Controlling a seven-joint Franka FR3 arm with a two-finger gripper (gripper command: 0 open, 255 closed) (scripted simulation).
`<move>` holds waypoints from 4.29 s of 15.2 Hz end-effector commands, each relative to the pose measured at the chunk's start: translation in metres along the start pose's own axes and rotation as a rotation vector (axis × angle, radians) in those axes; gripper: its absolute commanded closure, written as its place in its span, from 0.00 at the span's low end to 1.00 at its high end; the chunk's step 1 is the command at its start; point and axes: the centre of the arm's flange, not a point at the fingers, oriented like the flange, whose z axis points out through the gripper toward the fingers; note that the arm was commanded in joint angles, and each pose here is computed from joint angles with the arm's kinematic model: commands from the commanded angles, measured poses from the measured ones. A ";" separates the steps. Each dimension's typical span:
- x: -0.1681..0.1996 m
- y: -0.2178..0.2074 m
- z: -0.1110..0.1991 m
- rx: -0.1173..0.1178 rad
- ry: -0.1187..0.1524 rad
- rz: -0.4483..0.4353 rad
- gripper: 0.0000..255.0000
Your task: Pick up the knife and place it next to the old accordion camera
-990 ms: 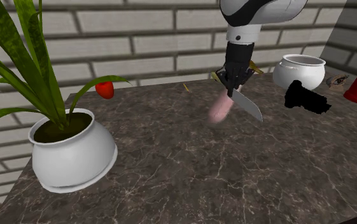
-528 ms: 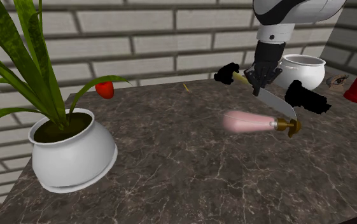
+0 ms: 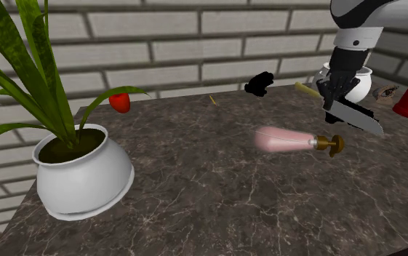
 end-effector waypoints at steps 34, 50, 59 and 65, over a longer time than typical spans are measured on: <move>-0.040 0.194 0.106 0.000 0.000 -0.002 1.00; -0.039 0.194 0.155 0.000 0.000 -0.002 1.00; -0.039 0.194 0.129 0.000 0.000 -0.002 0.00; -0.039 0.194 0.105 0.000 0.000 -0.002 0.00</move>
